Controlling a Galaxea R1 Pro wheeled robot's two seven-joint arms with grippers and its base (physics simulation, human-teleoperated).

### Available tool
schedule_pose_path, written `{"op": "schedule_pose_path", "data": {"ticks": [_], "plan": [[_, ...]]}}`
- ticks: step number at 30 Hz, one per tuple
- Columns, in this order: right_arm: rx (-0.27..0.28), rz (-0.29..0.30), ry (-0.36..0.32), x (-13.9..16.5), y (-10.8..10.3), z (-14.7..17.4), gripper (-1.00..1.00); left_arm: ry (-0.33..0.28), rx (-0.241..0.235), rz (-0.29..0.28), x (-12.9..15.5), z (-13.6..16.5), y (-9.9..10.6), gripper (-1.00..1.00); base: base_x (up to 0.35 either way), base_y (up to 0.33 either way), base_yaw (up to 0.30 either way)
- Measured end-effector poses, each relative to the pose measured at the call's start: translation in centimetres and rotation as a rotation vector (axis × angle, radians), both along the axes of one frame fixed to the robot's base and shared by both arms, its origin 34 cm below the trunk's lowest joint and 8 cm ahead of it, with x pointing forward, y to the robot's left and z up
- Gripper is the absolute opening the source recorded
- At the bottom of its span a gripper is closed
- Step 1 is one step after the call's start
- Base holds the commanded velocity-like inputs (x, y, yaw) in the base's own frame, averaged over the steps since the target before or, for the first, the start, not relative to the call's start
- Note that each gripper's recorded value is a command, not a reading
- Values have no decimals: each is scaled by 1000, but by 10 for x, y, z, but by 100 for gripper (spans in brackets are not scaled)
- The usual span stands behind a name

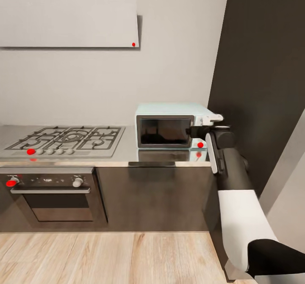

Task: In the kitchen, take the popcorn bag from the countertop, put it into the microwave, and heat it until the popcorn is cooked so the cooked popcorn ends up inside the bag.

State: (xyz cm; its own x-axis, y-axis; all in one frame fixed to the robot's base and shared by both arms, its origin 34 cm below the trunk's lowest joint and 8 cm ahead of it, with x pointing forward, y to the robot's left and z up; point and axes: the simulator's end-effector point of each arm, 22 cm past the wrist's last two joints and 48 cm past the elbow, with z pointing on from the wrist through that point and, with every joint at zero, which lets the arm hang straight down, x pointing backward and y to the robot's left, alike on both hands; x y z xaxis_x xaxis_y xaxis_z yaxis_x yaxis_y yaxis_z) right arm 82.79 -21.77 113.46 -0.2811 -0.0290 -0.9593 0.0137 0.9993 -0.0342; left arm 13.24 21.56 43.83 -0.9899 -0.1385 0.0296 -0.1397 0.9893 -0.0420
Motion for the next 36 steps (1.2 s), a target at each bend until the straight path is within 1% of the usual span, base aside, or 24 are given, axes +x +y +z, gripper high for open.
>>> {"op": "schedule_pose_path", "data": {"ticks": [5,13,19,25,28,30,31,34,36], "plan": [[-8,-1,-21,7,-1,-3,100,-1,1,5,0,0,0,100,44,0,0],[-16,-13,-33,12,-7,-5,100,1,1,4,0,0,1,100,290,0,0],[-23,-3,12,23,-3,-36,100,1,1,4,0,0,1,100,207,0,0],[-19,-2,19,25,-3,-41,100,1,2,5,0,0,2,100,15,0,0],[-18,0,41,28,-3,-53,100,1,2,6,0,0,2,100,0,0,0],[-8,-2,39,35,-5,-69,100,0,1,6,0,0,1,100,0,0,0],[8,-7,32,40,-9,-80,100,0,1,6,0,0,1,100,0,0,0],[33,-11,8,46,-13,-88,100,0,1,6,0,0,1,100,0,0,0],[38,-11,3,47,-14,-89,100,0,1,7,0,0,1,100,0,0,0]]}}
